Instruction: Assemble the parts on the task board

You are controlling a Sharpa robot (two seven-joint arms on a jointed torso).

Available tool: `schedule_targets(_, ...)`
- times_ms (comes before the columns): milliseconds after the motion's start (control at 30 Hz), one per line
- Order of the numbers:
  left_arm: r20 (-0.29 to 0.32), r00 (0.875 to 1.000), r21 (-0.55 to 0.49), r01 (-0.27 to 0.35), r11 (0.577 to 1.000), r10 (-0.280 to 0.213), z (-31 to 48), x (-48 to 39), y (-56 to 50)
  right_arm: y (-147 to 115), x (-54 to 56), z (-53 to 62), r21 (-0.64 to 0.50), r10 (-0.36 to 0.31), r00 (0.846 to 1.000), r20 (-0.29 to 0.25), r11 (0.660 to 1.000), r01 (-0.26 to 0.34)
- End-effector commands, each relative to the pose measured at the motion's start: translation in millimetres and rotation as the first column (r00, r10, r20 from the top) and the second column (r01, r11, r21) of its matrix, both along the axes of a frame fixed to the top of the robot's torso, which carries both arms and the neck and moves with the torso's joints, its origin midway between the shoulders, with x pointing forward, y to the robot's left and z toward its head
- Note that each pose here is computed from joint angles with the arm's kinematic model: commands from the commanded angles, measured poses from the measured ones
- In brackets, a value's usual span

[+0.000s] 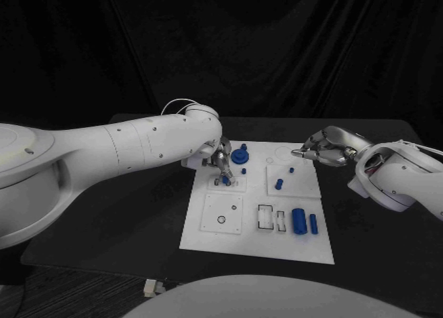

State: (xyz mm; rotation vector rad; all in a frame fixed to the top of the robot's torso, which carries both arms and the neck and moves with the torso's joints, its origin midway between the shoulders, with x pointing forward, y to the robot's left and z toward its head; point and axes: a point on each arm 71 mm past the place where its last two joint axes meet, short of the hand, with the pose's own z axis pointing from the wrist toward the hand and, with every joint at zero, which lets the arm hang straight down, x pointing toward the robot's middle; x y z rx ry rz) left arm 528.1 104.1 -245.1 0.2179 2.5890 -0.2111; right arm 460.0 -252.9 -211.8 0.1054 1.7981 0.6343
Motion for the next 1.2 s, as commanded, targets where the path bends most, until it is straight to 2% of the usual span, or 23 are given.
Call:
schedule_targets(33, -0.031, 0.999, 0.021, 0.015, 1.000, -0.015, -2.5, -2.2, -0.8, -0.2, -0.4, -1.6, -0.006, -0.003, 1.000, -0.009, 1.000, 0.003)
schedule_targets(533, -0.048, 0.999, 0.035, 0.016, 0.999, -0.014, -5.5, 0.0, -0.4, -0.6, -0.7, -1.7, -0.007, -0.003, 1.000, -0.010, 1.000, 0.003)
schedule_targets(833, -0.057, 0.998, 0.027, 0.020, 0.999, -0.019, -9.5, -1.4, -2.1, -0.2, -0.7, -1.7, -0.007, -0.003, 1.000, -0.011, 1.000, 0.003)
schedule_targets(1200, -0.054, 0.998, 0.016, 0.021, 1.000, -0.020, -10.4, -1.8, -3.0, 0.2, -0.7, -1.9, -0.007, -0.001, 1.000, -0.012, 1.000, 0.001)
